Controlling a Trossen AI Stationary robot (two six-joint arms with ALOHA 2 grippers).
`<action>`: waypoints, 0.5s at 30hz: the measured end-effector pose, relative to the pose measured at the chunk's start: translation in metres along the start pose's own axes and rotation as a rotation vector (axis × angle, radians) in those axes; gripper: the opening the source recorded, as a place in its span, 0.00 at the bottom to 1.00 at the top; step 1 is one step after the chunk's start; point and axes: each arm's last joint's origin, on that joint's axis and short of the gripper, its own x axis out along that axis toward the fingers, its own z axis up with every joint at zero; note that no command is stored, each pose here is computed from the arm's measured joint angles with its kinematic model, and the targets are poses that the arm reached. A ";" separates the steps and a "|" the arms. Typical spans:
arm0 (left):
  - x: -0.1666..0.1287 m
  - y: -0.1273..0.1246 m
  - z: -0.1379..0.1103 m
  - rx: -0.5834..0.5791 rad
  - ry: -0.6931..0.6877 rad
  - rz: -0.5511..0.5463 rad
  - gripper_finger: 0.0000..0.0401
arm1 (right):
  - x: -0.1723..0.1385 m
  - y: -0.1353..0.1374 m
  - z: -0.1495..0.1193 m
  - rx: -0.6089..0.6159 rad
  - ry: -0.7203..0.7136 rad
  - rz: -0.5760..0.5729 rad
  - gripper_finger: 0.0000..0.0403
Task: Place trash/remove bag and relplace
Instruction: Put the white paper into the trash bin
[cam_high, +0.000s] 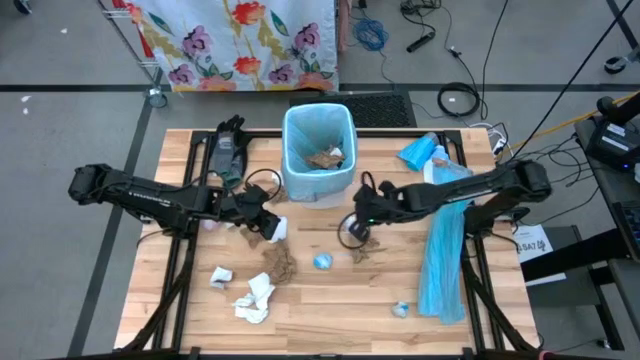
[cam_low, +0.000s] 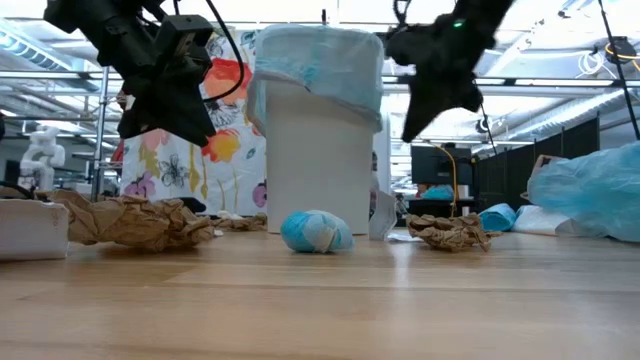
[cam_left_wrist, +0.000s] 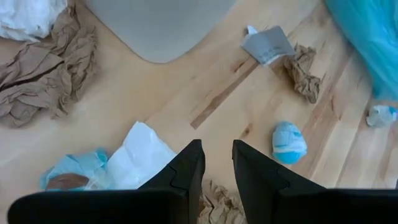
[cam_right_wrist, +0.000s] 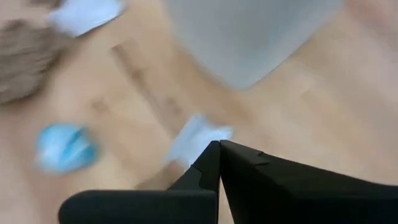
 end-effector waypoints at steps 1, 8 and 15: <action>0.000 0.000 0.000 0.000 -0.001 0.001 0.23 | -0.001 -0.002 -0.003 0.015 0.017 0.049 0.00; 0.000 0.000 0.001 -0.001 -0.021 0.015 0.23 | -0.001 -0.006 0.000 0.171 0.019 0.227 0.01; 0.000 0.000 0.001 -0.003 -0.020 0.016 0.23 | 0.010 -0.007 0.003 0.219 0.021 0.216 0.19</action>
